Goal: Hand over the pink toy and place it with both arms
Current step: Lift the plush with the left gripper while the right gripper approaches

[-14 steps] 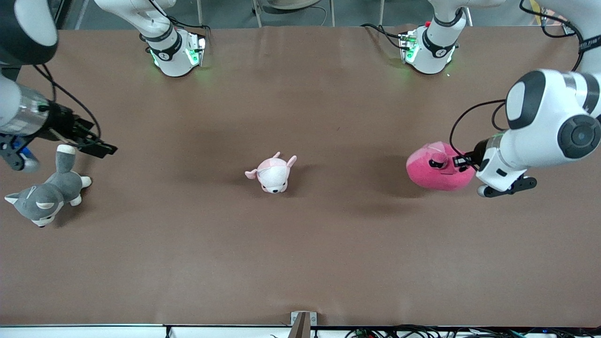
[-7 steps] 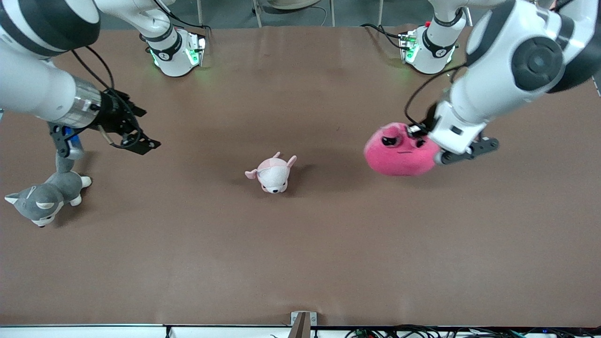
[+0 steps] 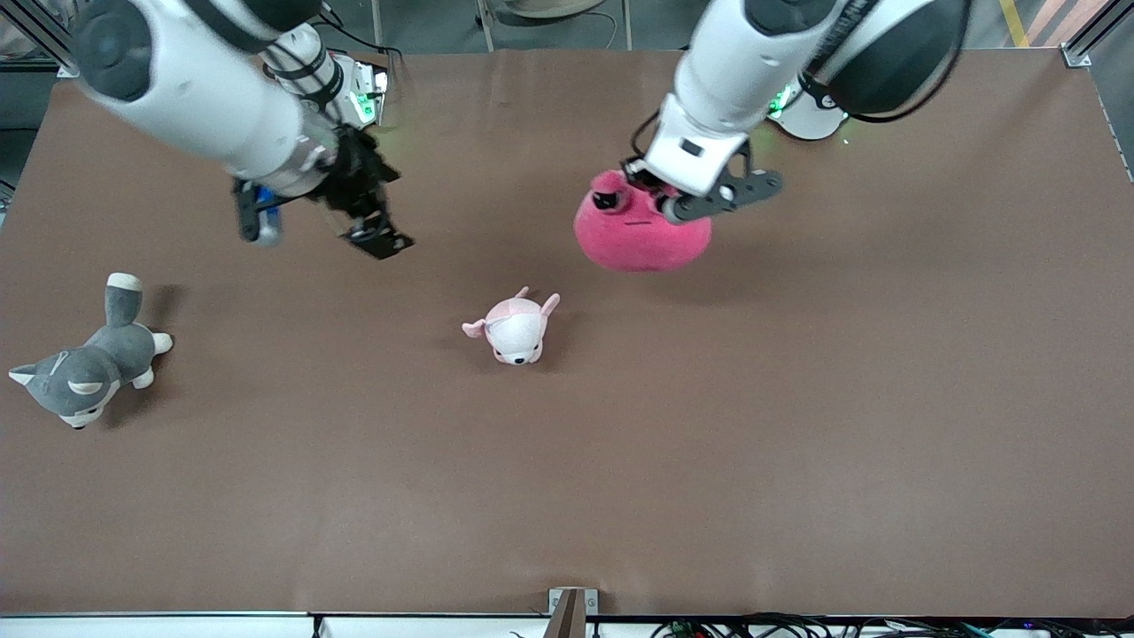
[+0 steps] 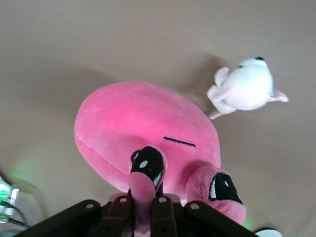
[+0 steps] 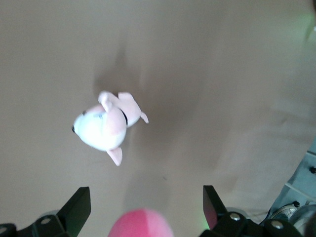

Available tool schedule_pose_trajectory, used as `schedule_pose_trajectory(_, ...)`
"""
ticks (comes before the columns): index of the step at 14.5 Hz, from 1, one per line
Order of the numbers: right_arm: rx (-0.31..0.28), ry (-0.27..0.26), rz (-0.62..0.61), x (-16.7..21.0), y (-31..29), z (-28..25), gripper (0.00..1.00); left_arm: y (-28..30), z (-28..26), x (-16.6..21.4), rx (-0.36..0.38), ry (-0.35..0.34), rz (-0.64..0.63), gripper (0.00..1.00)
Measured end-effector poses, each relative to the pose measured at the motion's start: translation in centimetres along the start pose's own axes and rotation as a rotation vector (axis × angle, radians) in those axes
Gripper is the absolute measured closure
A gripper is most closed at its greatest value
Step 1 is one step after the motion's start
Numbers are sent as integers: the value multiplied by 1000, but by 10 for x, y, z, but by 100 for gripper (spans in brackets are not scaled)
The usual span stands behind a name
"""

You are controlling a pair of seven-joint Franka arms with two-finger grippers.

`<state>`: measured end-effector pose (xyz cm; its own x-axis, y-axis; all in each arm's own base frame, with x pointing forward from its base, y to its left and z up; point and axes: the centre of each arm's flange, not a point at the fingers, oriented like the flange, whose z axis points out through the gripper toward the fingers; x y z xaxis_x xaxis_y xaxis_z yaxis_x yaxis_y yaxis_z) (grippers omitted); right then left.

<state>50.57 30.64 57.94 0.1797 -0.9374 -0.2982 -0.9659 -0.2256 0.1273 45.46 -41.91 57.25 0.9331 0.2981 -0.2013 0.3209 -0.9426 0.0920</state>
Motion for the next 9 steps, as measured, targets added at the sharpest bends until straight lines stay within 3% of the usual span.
schedule_pose_trajectory(3,4,2,6,-44,13,16,0,33,14,-32,-55,10,-11,89)
schedule_pose_trajectory(8,6,2,13,-78,26,32,1,62,31,-51,-128,13,-13,89)
schedule_pose_trajectory(9,7,2,11,-84,29,36,5,66,34,-53,-136,13,-9,89)
